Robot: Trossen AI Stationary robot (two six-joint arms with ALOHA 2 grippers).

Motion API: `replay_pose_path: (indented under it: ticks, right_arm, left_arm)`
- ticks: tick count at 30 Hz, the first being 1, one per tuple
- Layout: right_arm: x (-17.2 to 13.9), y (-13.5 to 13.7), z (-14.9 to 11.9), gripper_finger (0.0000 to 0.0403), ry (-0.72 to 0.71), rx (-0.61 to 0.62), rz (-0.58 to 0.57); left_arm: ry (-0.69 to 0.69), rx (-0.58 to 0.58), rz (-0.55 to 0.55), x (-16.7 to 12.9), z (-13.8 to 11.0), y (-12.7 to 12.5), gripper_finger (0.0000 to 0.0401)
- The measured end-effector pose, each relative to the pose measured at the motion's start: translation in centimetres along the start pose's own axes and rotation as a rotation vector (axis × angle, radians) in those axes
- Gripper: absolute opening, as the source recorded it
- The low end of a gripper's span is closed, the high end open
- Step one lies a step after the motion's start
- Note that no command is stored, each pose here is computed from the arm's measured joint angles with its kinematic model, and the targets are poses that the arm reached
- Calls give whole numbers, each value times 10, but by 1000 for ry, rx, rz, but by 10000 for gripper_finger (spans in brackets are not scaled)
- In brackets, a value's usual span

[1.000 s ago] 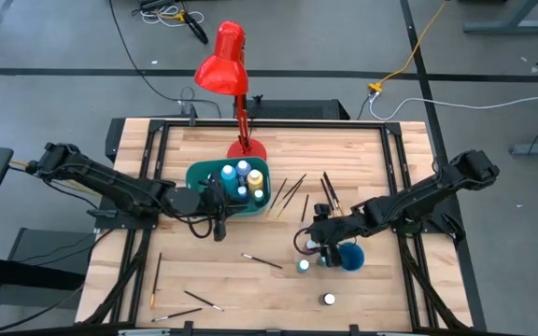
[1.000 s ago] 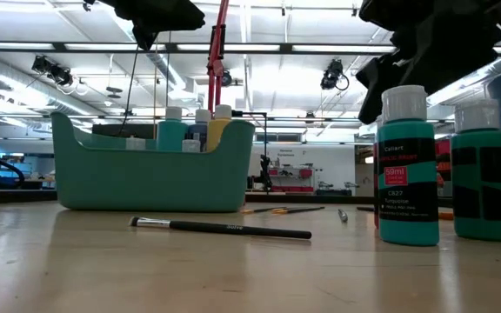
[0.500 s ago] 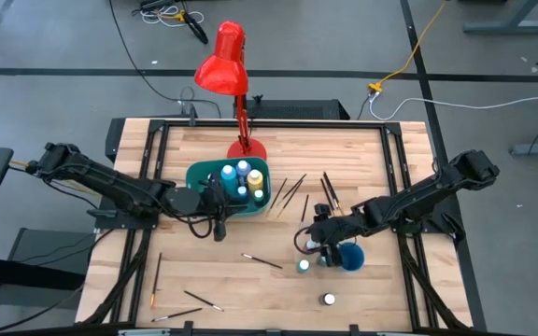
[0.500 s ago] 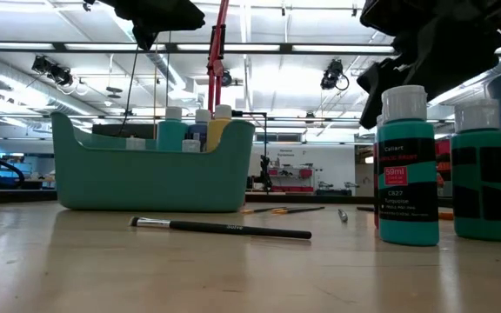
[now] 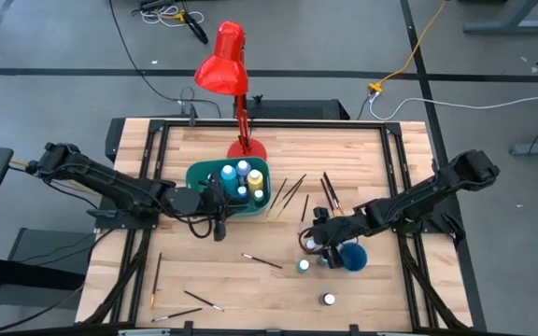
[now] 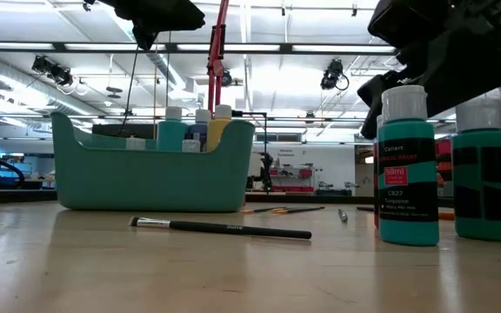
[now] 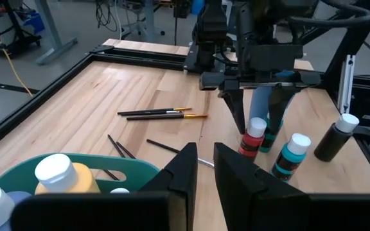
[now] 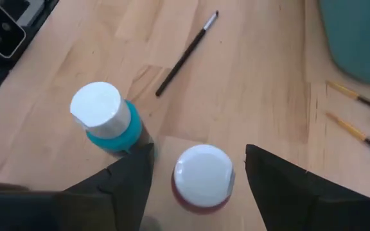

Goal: Pick & Place Paint Supplies
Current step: Put the small red paint bottle into the green bin

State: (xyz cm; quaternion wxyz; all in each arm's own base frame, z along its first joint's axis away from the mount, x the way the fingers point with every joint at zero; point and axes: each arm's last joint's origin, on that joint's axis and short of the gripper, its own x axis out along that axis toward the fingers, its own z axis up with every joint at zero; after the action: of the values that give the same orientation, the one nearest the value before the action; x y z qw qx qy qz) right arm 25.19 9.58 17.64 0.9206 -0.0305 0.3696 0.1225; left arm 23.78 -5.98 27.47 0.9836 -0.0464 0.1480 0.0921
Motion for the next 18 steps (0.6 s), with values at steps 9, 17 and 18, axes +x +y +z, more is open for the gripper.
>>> replay_pose_path:
  ticks: [9,17,18]
  right_arm:
    - [2,-2,-10,188,27,37,-6]
    - [2,-2,-5,142,-18,36,-1]
    - [2,-2,-5,140,-19,38,-1]
  left_arm:
    - [0,0,0,0,0,0,57]
    - [0,0,0,0,0,0,57]
    - [0,-1,0,0,0,0,57]
